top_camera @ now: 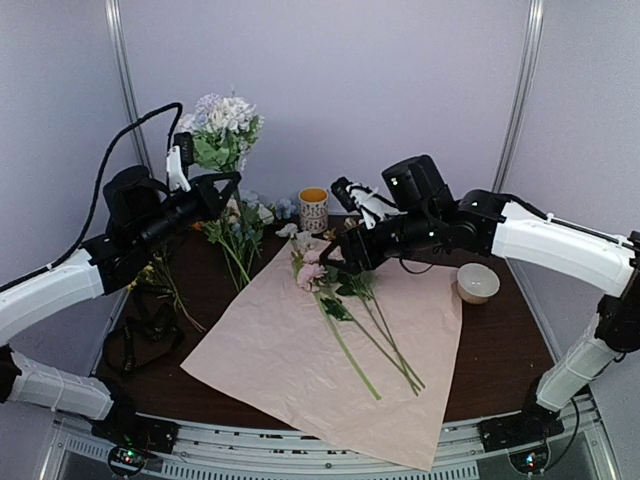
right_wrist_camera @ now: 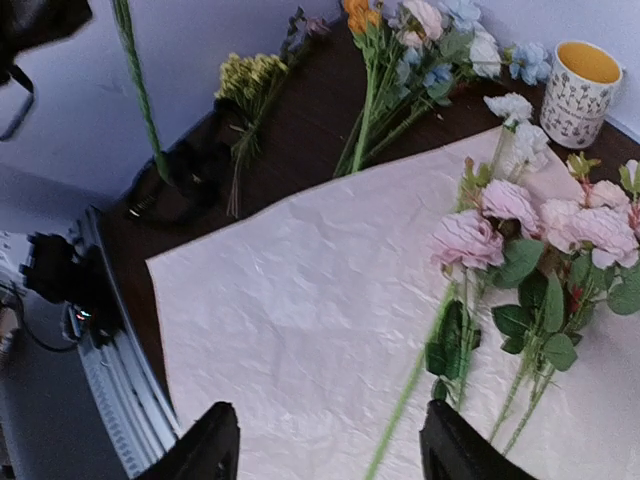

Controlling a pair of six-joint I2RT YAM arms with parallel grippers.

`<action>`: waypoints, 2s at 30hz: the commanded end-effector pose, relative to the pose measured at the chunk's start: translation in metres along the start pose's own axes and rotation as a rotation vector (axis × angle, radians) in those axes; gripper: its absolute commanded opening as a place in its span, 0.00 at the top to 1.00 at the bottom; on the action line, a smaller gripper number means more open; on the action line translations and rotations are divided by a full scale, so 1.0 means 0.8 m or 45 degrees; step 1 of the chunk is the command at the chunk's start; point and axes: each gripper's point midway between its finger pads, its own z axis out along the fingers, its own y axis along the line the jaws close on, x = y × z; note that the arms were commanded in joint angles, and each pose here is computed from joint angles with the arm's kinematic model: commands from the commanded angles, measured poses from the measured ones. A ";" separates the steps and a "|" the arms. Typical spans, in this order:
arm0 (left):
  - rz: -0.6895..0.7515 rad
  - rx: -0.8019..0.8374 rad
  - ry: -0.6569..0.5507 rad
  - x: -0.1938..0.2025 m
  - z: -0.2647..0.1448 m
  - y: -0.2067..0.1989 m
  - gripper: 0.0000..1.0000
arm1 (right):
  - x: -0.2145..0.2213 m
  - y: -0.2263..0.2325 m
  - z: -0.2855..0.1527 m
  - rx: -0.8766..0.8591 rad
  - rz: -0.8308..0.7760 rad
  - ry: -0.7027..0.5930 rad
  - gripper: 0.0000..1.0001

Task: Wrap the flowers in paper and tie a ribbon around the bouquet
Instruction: Pass from the left arm to the right, then place the fake flower on the flattened wrapping paper.

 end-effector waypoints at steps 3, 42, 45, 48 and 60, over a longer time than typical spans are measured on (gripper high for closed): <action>-0.100 0.747 -0.109 -0.016 0.001 -0.165 1.00 | -0.087 0.088 -0.048 -0.385 -0.126 -0.421 0.10; -0.229 -1.216 0.740 0.190 -0.089 0.341 0.29 | 0.174 -0.142 0.056 0.690 0.175 0.511 0.57; -0.308 -1.242 0.781 0.209 -0.086 0.375 0.28 | 0.170 -0.141 0.054 0.688 0.164 0.506 0.57; -0.330 -1.291 0.843 0.230 -0.080 0.409 0.30 | 0.168 -0.141 0.051 0.690 0.159 0.497 0.58; -0.429 -1.221 0.958 0.260 -0.044 0.434 0.53 | 0.166 -0.144 0.042 0.705 0.134 0.480 0.59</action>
